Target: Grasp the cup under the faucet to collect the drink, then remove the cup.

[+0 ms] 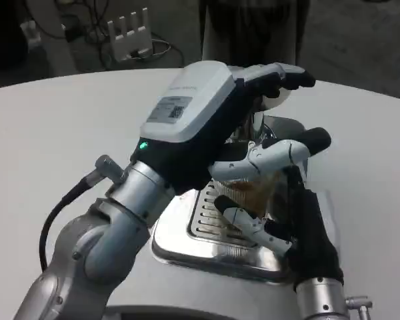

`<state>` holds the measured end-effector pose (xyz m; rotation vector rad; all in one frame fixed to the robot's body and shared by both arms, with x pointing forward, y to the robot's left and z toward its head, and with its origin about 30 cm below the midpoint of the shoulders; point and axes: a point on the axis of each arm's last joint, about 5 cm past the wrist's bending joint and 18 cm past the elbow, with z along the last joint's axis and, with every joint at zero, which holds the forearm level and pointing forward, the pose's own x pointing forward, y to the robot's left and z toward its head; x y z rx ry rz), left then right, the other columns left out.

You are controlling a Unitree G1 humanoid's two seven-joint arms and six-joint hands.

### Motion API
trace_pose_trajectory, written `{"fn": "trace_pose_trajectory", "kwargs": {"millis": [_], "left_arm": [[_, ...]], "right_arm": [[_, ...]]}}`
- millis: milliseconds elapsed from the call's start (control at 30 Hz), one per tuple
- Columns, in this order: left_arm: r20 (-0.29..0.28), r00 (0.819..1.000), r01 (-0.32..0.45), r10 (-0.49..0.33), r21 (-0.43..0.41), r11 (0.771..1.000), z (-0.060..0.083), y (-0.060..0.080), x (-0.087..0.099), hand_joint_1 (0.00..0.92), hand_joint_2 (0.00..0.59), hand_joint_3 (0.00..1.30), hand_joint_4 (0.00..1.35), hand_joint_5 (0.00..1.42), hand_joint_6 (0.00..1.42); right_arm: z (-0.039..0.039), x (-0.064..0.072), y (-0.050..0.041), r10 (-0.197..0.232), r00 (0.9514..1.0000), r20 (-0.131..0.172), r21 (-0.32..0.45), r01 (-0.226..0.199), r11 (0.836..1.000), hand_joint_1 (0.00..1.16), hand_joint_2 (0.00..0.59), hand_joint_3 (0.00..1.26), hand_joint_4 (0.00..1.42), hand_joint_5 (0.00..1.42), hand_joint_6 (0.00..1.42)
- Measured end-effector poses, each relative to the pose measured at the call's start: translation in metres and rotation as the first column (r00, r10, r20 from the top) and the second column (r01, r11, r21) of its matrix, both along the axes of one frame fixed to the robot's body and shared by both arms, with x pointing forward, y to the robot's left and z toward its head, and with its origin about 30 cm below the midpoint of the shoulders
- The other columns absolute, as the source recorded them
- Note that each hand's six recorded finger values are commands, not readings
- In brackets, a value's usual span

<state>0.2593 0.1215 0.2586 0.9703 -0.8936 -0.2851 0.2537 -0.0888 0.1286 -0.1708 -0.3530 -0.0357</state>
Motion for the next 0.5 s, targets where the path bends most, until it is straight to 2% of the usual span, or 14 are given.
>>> {"fn": "trace_pose_trajectory", "kwargs": {"millis": [133,333,500], "left_arm": [[0.004,1.000,-0.002,0.002,0.008,1.000,0.0009,0.0005,0.0003,0.000,0.137,0.37,0.32,0.38,0.28],[0.043,0.999,-0.018,0.014,0.077,0.997,0.0037,0.0032,0.0011,0.000,0.137,0.37,0.32,0.38,0.28],[0.060,0.998,-0.021,0.014,0.103,0.994,0.0040,0.0049,0.0010,0.000,0.137,0.37,0.32,0.38,0.28]], "right_arm": [[0.0006,0.0032,0.0022,0.005,1.0000,-0.001,-0.003,-0.005,1.000,0.78,0.145,0.00,0.00,0.01,0.10],[0.0006,0.0057,0.0035,0.008,1.0000,-0.006,-0.007,-0.008,1.000,0.78,0.150,0.00,0.00,0.01,0.11],[0.0006,0.0078,0.0053,0.006,0.9999,-0.009,-0.010,-0.006,1.000,0.78,0.152,0.00,0.00,0.01,0.11]]}}
